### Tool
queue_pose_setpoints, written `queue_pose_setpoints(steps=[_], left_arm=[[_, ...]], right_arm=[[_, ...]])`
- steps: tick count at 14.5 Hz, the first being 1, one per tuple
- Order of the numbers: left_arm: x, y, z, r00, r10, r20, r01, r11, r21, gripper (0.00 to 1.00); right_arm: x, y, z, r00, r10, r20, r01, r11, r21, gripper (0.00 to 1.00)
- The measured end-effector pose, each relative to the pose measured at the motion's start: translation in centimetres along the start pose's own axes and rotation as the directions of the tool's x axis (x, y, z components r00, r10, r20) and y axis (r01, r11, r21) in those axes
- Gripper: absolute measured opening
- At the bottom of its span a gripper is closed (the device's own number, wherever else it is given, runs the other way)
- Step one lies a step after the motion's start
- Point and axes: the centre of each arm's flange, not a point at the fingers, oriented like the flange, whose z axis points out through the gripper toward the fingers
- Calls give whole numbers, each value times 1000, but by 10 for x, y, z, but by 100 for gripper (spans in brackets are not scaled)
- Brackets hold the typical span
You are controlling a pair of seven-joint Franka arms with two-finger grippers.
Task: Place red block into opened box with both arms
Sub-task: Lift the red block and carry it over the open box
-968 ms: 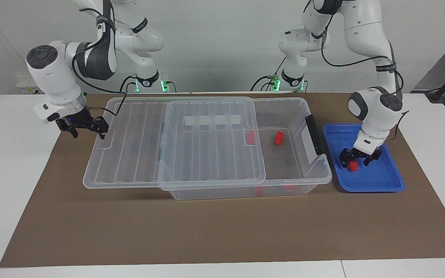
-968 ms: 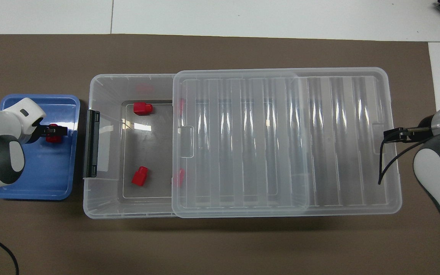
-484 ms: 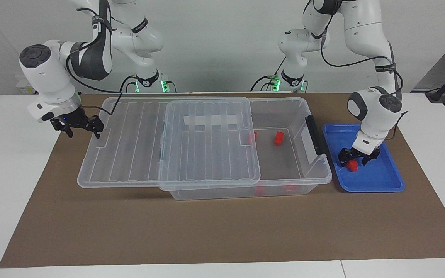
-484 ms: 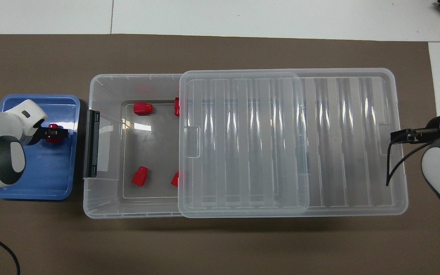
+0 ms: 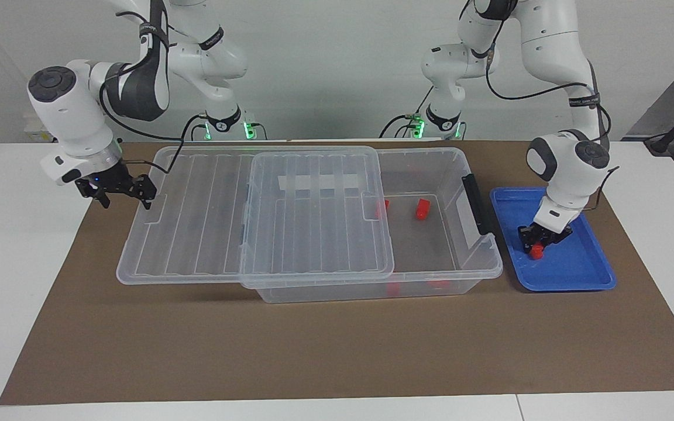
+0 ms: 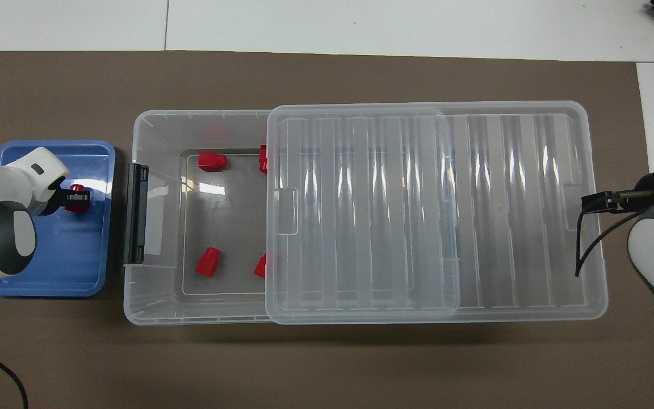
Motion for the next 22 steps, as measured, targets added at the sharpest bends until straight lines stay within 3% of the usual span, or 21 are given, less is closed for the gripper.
queue_pose_setpoints(steps=[4,11,15,22], left_arm=[[3,-1,-19,999,0,46,0,1000,-10,35],[8,16,-154,989,-11,149,18,999,-44,35],[16,72,-206,984,-91,150,99,994,-49,35],[6,212,-230,962,-238,136,249,966,-71,35]], right_arm=[[2,-1,-13,1000,-3,10,3,1000,-1,100],[0,-4,-88,1000,1,10,-1,1000,11,100],[-6,-9,-125,998,58,34,-60,997,48,100],[-13,-17,-132,993,83,79,-88,994,72,100]])
